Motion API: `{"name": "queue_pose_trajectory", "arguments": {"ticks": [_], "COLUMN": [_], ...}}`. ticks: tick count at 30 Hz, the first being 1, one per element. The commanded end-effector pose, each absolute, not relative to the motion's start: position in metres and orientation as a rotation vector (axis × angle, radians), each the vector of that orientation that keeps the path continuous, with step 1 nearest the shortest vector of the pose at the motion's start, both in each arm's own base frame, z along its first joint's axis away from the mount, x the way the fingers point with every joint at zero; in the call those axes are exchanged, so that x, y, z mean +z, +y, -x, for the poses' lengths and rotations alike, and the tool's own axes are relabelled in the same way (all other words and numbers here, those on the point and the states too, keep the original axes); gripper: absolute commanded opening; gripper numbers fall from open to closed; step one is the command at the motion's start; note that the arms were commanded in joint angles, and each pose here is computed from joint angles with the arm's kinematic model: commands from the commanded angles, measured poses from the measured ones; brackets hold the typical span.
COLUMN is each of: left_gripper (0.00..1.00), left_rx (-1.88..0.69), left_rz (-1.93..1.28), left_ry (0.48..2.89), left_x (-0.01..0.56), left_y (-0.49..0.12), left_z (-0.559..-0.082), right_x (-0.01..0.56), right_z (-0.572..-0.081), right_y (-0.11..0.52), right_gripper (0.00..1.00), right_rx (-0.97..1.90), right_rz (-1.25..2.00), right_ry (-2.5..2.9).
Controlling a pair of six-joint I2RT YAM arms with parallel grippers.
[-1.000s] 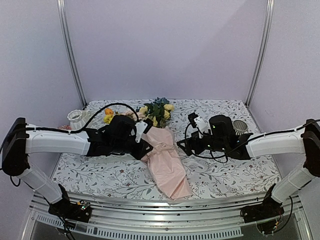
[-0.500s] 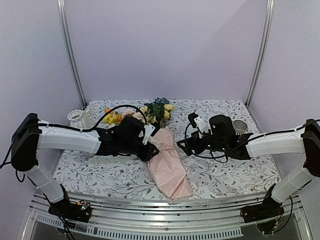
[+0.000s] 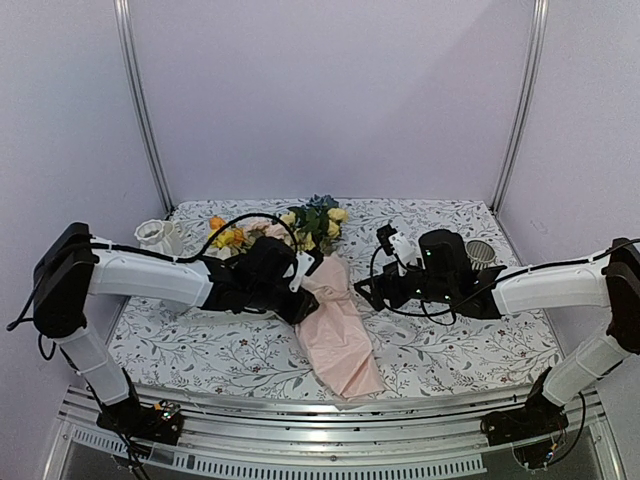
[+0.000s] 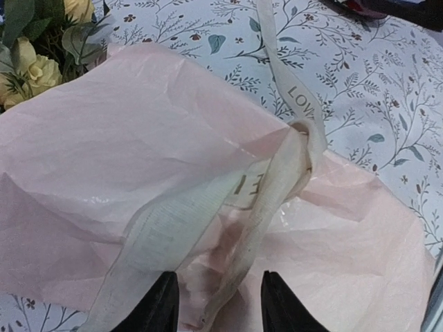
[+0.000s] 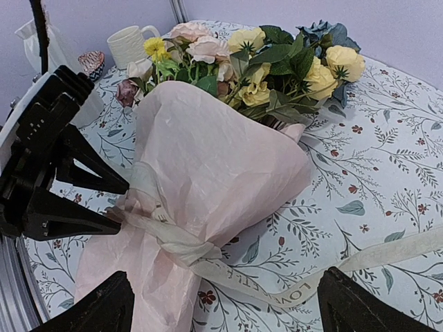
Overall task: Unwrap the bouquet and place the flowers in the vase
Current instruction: Untie the half-tied ribbon from the folded wrapping paper.
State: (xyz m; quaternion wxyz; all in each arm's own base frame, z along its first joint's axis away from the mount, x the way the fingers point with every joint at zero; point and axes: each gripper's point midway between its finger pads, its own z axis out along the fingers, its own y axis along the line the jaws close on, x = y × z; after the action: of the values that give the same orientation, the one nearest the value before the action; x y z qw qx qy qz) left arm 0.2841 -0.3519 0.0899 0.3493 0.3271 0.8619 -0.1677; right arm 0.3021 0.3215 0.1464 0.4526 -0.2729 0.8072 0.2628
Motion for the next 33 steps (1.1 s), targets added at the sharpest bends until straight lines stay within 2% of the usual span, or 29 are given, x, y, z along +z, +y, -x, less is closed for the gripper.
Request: {"name": "queue_pose_trajectory", "arguments": {"ticks": [1,2,5,13,31,33], "left_gripper": [0.41,0.38,0.16,0.00,0.00,0.03], "left_rx": [-0.404,-0.397,-0.395,-0.397,-0.384,-0.394], "left_rz": [-0.860,-0.856,-0.853,-0.811,-0.577,-0.576], "left_ry": [2.235,2.238,2.235,2.218,2.305,2.297], "left_x": [0.088,0.087,0.089,0.102,0.085,0.089], "left_y": [-0.357,-0.356,-0.355,-0.347,-0.286,-0.286], "left_z": [-0.286,-0.286,-0.287,-0.285,-0.256,-0.255], "right_x": [0.151,0.151,0.152,0.150,0.139,0.140], "right_z": [-0.305,-0.305,-0.305,-0.305,-0.304,-0.305], "right_y": [0.323,0.323,0.323,0.323,0.329,0.329], "right_gripper": [0.94,0.94,0.94,0.95,0.95,0.95], "right_rx": [0.671,0.670,0.669,0.667,0.692,0.696], "right_rz": [0.659,0.658,0.656,0.656,0.670,0.669], "right_ry": [1.982,1.983,1.981,1.984,2.016,2.014]}}
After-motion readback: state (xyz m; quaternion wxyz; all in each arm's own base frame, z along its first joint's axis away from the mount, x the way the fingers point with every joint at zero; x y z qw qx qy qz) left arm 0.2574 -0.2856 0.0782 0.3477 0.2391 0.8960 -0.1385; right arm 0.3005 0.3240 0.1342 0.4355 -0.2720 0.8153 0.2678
